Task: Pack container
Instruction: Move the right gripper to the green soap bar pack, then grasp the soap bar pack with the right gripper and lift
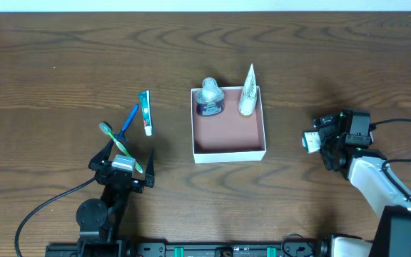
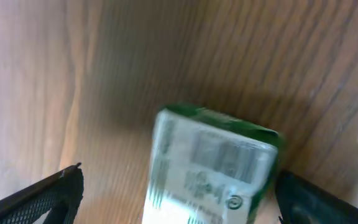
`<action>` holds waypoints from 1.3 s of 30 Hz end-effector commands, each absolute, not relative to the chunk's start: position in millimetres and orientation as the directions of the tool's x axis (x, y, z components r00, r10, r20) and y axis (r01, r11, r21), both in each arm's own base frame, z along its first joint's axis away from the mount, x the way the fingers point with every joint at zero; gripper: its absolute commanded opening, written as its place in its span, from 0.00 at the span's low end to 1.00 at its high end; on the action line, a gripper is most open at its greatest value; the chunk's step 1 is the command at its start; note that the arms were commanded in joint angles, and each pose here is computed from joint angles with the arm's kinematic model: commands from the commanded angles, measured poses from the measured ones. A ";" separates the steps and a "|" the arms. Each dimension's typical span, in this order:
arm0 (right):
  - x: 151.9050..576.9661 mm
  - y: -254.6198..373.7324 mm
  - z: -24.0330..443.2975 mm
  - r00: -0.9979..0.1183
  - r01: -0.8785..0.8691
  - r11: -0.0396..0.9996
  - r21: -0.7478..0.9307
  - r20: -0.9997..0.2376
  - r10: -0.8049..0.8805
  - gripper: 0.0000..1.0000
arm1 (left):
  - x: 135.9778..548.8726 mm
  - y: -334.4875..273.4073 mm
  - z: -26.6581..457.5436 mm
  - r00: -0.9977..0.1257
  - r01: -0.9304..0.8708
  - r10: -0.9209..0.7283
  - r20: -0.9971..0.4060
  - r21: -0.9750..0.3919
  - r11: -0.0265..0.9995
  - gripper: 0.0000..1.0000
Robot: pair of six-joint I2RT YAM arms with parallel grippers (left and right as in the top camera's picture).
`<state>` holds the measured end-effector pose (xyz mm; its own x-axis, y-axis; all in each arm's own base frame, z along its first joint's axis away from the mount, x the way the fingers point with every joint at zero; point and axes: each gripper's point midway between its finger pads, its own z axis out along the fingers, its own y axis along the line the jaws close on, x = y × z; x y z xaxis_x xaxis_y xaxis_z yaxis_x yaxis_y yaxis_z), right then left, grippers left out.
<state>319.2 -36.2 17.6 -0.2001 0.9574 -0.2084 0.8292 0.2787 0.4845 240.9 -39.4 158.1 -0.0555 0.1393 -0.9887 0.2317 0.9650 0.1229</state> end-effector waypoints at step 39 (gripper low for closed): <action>255.0 -7.4 -36.6 -0.775 0.601 0.778 0.181 -0.107 0.623 0.48 | 240.2 -40.1 142.2 -0.102 0.243 0.135 -0.986 0.107 0.964 0.98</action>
